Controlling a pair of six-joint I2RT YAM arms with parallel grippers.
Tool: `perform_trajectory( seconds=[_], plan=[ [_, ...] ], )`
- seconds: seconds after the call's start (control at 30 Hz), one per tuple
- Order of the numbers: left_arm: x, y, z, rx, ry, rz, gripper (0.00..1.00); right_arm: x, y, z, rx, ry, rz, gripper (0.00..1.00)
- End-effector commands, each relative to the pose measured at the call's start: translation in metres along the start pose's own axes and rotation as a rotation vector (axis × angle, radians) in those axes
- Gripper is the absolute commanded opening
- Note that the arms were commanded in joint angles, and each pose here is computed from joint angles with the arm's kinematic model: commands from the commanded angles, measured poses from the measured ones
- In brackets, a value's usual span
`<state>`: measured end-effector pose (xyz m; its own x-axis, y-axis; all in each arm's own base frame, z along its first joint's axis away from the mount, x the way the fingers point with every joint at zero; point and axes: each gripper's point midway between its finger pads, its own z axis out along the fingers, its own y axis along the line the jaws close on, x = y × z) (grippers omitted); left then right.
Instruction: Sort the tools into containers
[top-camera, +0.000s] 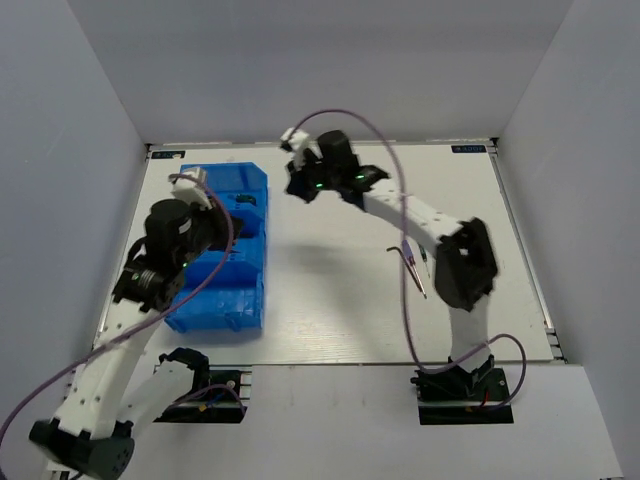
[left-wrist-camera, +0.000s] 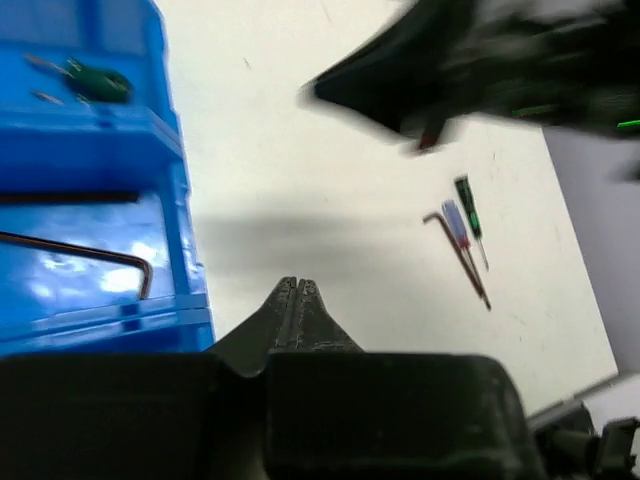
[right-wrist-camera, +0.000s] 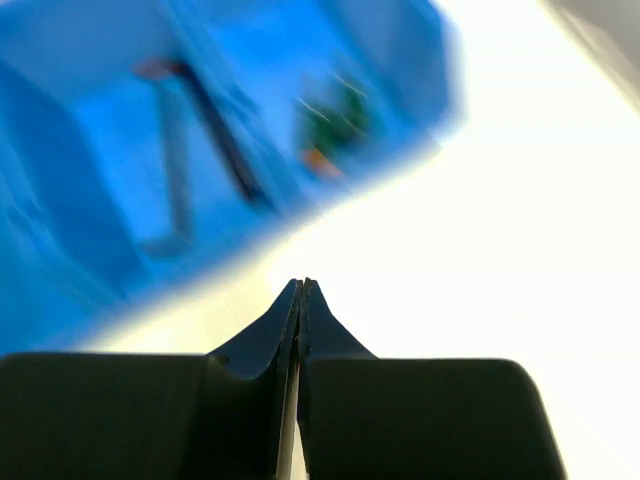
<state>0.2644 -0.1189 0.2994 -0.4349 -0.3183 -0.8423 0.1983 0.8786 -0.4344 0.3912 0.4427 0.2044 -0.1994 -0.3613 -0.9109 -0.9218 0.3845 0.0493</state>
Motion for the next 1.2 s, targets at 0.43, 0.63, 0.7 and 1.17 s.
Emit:
perform_trajectory(
  seconds=[0.43, 0.63, 0.7, 1.17],
  plan=[
    [0.076, -0.042, 0.084, 0.254, 0.305, -0.01, 0.61, 0.237, -0.018, -0.218, 0.127, 0.747, 0.347, 0.44],
    [0.072, -0.049, 0.079, 0.229, 0.297, 0.011, 0.63, 0.263, -0.045, -0.221, 0.213, 0.842, 0.413, 0.44],
    [0.075, -0.049, 0.076, 0.228, 0.298, 0.016, 0.63, 0.268, -0.05, -0.224, 0.239, 0.856, 0.412, 0.44],
    [0.086, -0.054, 0.078, 0.21, 0.313, 0.018, 0.63, 0.298, -0.073, -0.227, 0.319, 0.911, 0.424, 0.47]
  ],
)
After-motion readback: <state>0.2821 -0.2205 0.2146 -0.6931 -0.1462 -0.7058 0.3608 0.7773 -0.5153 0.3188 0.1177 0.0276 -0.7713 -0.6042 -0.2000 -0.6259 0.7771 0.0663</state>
